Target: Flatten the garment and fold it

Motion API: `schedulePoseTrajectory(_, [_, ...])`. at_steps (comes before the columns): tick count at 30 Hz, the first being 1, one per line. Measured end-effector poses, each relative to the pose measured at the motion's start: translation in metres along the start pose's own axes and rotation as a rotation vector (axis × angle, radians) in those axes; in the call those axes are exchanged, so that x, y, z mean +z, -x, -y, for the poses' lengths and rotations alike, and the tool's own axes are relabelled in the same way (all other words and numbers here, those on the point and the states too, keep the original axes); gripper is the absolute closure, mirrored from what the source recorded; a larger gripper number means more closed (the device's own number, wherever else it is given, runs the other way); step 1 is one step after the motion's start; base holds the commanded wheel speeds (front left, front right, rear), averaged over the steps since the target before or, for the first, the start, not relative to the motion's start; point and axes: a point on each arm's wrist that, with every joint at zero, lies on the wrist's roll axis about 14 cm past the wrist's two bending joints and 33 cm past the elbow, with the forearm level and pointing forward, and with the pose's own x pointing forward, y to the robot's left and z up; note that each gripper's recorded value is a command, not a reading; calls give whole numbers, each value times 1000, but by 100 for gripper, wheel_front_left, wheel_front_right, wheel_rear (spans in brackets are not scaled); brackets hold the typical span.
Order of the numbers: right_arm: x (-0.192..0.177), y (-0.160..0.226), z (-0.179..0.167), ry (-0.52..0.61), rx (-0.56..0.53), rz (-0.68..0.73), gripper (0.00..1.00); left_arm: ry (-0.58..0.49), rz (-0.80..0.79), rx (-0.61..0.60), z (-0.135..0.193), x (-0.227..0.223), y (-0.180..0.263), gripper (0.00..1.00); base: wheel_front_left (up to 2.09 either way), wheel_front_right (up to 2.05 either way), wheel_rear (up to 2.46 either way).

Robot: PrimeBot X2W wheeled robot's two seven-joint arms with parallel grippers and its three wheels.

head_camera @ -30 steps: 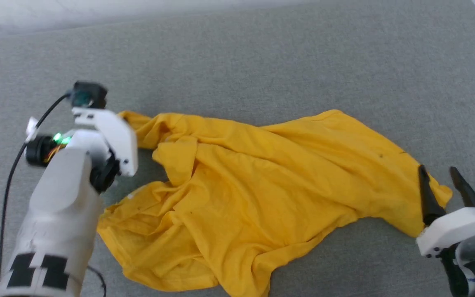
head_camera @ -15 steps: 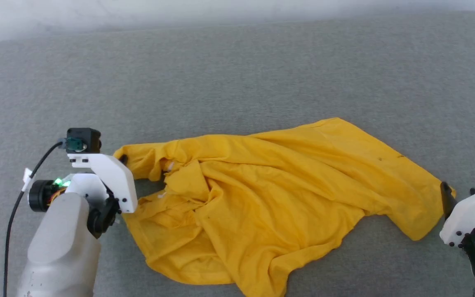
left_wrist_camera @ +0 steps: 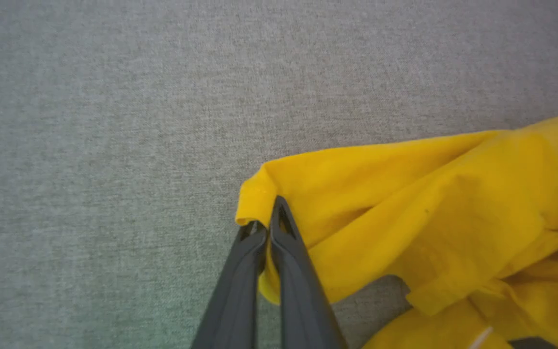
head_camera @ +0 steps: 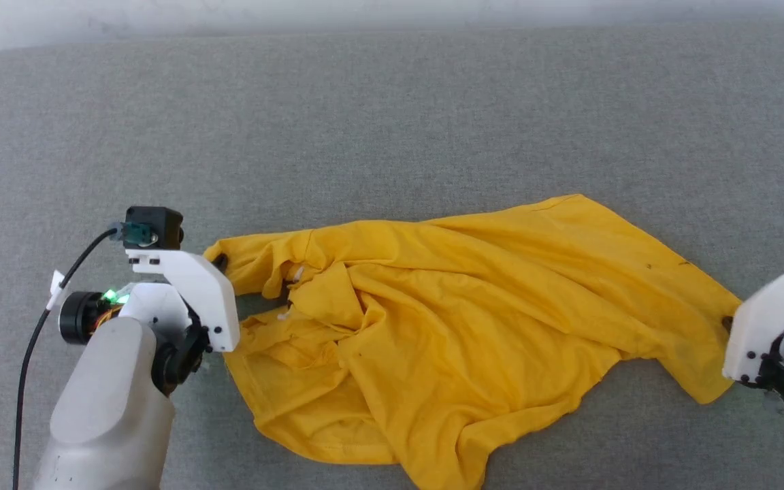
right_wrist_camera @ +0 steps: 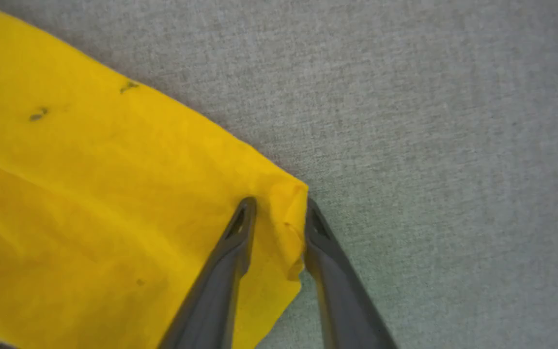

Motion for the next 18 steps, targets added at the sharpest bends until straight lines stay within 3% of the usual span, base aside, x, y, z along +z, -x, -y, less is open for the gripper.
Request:
schedulePoseTrajectory(7, [28, 11, -8, 100, 7, 71, 100, -60, 46, -14, -3, 19, 5, 100, 0, 0, 0])
schedulePoseTrajectory(11, [81, 27, -13, 190, -4, 219, 100, -103, 142, -8, -12, 58, 10, 100, 0, 0, 0])
schedulePoseTrajectory(18, [183, 61, -35, 335, -20, 468, 100, -190, 402, 56, -33, 173, 26, 100, 0, 0, 0])
